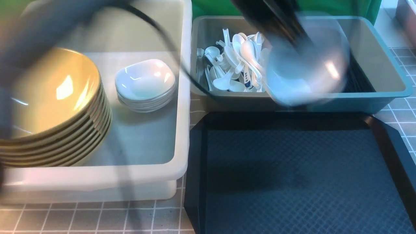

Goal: On grey table put chopsticks spoon bowls plates into blue grey white boxes.

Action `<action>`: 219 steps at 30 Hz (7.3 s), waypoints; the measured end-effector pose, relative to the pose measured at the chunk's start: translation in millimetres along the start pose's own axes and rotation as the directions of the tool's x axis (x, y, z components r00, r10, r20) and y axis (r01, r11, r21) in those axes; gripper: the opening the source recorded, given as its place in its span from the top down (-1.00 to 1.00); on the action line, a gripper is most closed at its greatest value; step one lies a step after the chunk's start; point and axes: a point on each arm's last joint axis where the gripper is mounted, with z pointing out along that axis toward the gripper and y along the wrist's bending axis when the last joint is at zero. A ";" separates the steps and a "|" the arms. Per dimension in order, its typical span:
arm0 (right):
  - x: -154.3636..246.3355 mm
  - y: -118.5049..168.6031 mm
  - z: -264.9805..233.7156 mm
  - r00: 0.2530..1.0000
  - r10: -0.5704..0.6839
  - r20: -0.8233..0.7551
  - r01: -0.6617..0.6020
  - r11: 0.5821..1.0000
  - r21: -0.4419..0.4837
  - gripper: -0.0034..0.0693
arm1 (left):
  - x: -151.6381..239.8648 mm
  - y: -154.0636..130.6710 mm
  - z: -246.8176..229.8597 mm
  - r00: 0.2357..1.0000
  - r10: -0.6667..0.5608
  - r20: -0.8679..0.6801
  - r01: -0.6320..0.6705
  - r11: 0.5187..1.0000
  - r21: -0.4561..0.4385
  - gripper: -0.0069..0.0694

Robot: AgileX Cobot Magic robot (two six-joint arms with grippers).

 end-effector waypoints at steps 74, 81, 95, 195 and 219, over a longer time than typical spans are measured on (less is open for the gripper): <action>-126.3 31.6 27.1 0.938 -0.345 0.036 0.345 0.938 0.018 0.83 | 116.6 76.0 -236.9 0.923 -0.382 0.035 0.330 0.745 -0.580 0.83; -80.8 29.2 7.6 0.917 -0.276 0.287 0.267 0.961 0.069 0.81 | 197.9 -15.1 -228.9 0.899 -0.438 0.009 0.358 0.723 -0.591 0.85; 7.0 25.8 -27.2 0.675 -0.182 0.715 0.162 0.982 0.097 0.78 | 323.5 -163.1 -221.6 0.861 -0.224 0.457 0.500 0.535 -0.681 0.85; 191.6 -0.9 119.6 0.741 0.250 0.624 -0.533 0.783 0.319 0.89 | 336.7 -167.4 -210.9 0.870 -0.269 0.413 0.491 0.542 -0.682 0.85; 191.6 -0.9 119.6 0.741 0.250 0.624 -0.533 0.783 0.319 0.82 | 406.4 -149.9 -107.3 0.821 -0.254 0.512 0.564 0.502 -0.656 0.85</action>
